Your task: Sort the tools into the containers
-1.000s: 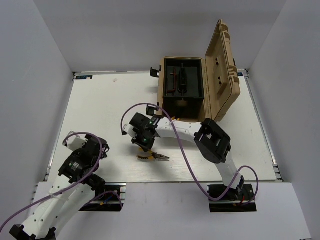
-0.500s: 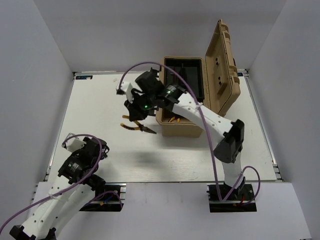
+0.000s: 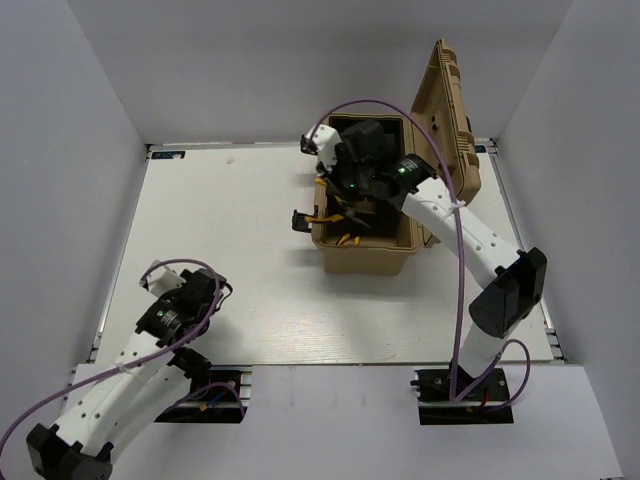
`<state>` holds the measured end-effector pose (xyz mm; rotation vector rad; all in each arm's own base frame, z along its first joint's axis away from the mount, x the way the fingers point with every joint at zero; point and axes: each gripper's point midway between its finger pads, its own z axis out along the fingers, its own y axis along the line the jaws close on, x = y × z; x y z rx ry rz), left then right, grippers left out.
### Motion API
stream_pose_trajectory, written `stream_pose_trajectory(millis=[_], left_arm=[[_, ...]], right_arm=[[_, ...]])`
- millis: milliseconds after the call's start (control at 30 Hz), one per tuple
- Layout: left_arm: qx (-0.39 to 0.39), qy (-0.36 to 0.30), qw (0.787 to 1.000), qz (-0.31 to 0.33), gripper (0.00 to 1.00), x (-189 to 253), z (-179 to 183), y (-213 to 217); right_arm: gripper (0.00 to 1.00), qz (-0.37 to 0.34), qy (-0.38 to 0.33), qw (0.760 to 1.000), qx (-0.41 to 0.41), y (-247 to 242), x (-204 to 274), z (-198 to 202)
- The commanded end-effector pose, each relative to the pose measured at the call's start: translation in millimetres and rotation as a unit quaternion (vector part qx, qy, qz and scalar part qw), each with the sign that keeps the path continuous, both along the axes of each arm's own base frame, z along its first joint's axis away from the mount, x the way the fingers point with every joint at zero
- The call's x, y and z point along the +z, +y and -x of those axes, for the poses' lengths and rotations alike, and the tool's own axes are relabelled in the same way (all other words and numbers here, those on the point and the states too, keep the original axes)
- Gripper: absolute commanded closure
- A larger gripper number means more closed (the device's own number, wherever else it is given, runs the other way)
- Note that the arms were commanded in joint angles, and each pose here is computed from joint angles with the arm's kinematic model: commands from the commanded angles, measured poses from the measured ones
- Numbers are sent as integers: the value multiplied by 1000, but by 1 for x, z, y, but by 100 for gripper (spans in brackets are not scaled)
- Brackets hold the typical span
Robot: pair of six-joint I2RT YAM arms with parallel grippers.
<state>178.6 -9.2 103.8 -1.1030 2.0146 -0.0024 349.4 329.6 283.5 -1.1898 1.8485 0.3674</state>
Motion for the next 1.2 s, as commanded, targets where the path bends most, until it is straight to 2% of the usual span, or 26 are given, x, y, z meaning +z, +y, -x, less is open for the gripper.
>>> stream_pose_trajectory(millis=[0,33,200,333,367,433,500,567,733,767,867,900,1000,1167], left_arm=[[-12,2,1000,0,32,-6,-12,-9],[-14,-1,1000,6,32,-6,-16,-13],[-28,22,999,-16,27,-12,-22,-16],[-29,53,998,-33,27,-24,-20,-15],[-29,59,997,-36,27,-26,-20,-14],[-29,55,998,-34,30,-26,-22,-15],[-26,57,997,-39,31,-26,-22,-14],[-24,59,997,-46,33,-26,-21,-11],[-19,71,995,-64,49,-28,-21,-7],[-9,71,995,-74,52,-26,-23,-2],[1,76,992,-97,53,-25,-29,3],[-2,88,991,-105,53,-25,-33,1],[4,111,986,-126,53,-28,-40,5],[-6,108,985,-132,50,-33,-56,10]], right_arm=[[100,-21,-46,999,-4,-21,11,-22],[100,-11,-32,999,-11,-32,-5,-26],[100,-21,-4,1000,9,-42,-24,-18],[75,-19,4,1000,8,-47,-34,-17],[66,-21,7,1000,7,-50,-36,-17],[53,-26,15,1000,2,-51,-35,-15],[51,-38,12,999,5,-52,-25,-13],[51,-45,12,999,8,-52,-17,-9],[54,-75,25,997,-2,-56,7,2],[66,-88,34,995,3,-55,13,9],[92,-108,62,992,12,-54,15,24],[96,-110,76,991,12,-56,8,29],[96,-119,81,989,23,-59,8,42],[92,-121,82,989,24,-71,-1,55]])
